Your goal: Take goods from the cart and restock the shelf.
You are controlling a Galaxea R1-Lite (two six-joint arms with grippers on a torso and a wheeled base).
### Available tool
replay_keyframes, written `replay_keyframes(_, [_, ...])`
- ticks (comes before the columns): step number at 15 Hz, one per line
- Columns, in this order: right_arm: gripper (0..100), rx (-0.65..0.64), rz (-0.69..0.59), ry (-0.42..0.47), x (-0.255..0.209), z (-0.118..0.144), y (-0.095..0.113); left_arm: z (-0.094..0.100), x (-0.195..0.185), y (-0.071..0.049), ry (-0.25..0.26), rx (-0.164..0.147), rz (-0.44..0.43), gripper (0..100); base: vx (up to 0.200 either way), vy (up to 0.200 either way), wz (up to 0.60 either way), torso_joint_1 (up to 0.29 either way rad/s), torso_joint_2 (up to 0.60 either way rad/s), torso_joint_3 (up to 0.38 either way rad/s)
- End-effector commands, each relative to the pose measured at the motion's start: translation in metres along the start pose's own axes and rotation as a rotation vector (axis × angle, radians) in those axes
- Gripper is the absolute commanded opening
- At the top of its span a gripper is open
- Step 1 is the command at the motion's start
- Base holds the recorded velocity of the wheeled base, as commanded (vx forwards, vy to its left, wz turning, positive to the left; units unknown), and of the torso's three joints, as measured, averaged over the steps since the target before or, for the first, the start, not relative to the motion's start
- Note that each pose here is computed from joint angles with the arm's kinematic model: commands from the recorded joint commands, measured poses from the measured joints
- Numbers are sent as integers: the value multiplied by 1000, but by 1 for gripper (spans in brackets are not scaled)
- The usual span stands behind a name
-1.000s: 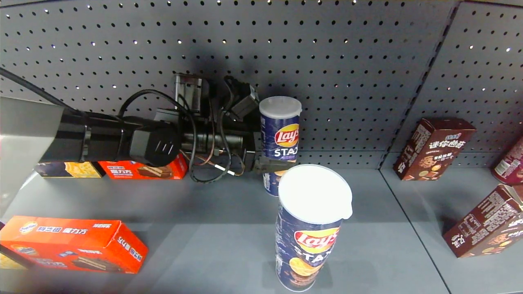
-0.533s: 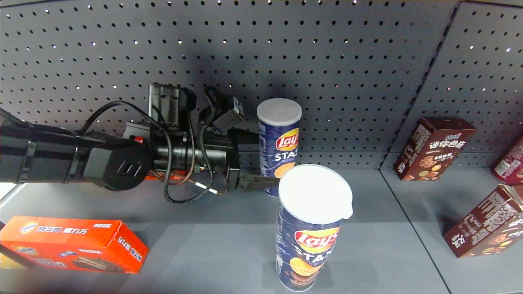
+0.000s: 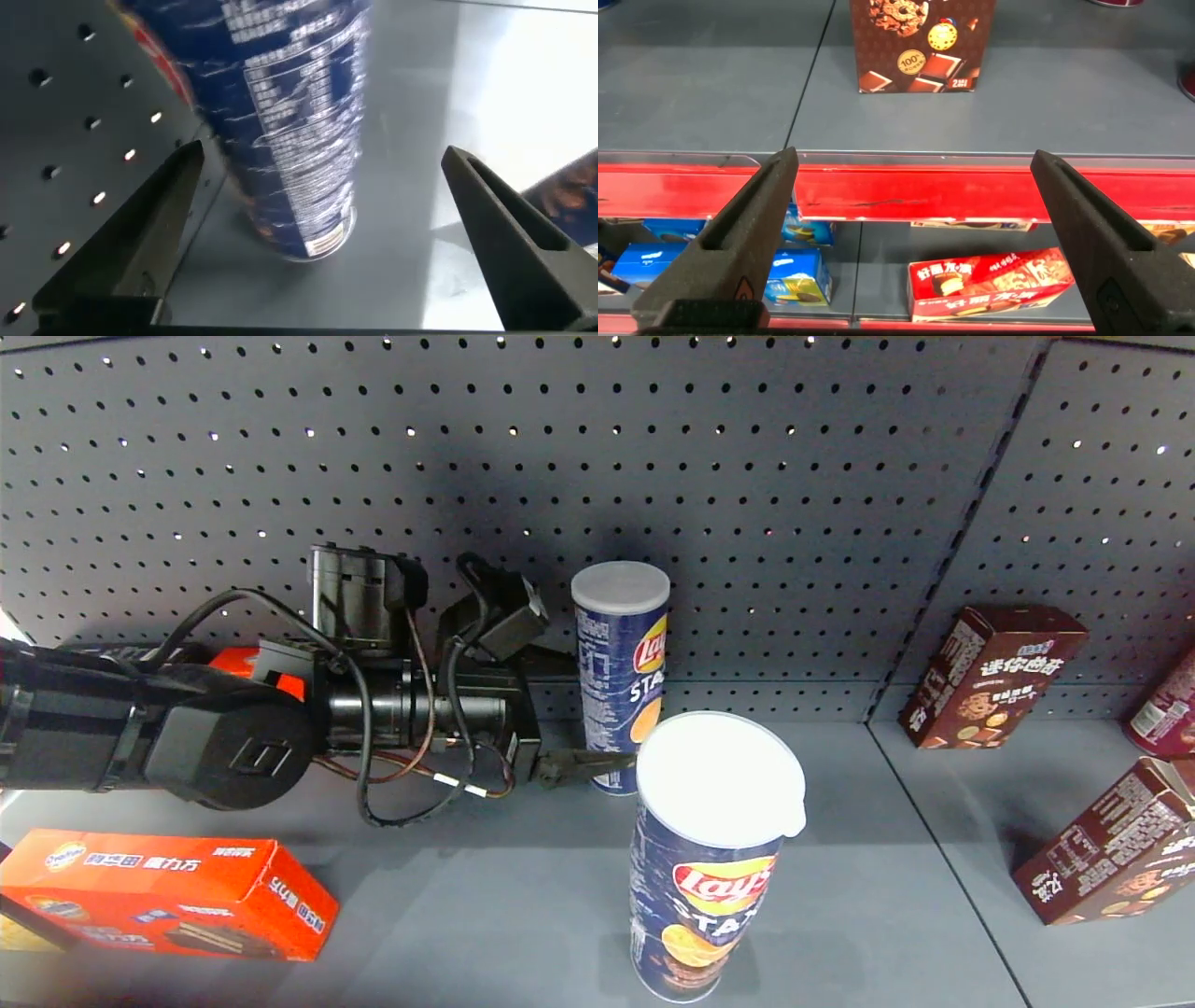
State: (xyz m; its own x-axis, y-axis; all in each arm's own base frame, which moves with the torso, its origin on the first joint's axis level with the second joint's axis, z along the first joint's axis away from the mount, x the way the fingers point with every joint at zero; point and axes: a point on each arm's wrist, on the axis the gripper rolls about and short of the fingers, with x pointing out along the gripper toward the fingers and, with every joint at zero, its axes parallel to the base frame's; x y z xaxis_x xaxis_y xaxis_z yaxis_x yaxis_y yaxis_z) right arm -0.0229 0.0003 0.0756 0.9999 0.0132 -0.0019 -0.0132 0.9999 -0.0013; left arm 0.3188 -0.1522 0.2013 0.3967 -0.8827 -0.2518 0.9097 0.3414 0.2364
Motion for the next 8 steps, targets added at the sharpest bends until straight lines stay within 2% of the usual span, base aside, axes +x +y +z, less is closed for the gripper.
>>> replay_keyframes(1, [100, 0, 1, 1, 0, 0, 0, -1, -2, 1, 13, -4, 28, 100, 0, 0, 0, 0, 0, 0])
replay_keyframes(3, [100, 0, 1, 0, 0, 0, 0, -1, -2, 4, 30, -12, 71, 100, 0, 0, 0, 0, 0, 0])
replay_keyframes(5, [100, 0, 1, 0, 0, 0, 0, -3, -1, 8, 77, -39, 167, 100, 0, 0, 0, 0, 0, 0])
replay_keyframes(8, [100, 0, 1, 1, 0, 0, 0, -4, 0, 10, 104, -54, 226, 100, 0, 0, 0, 0, 0, 0])
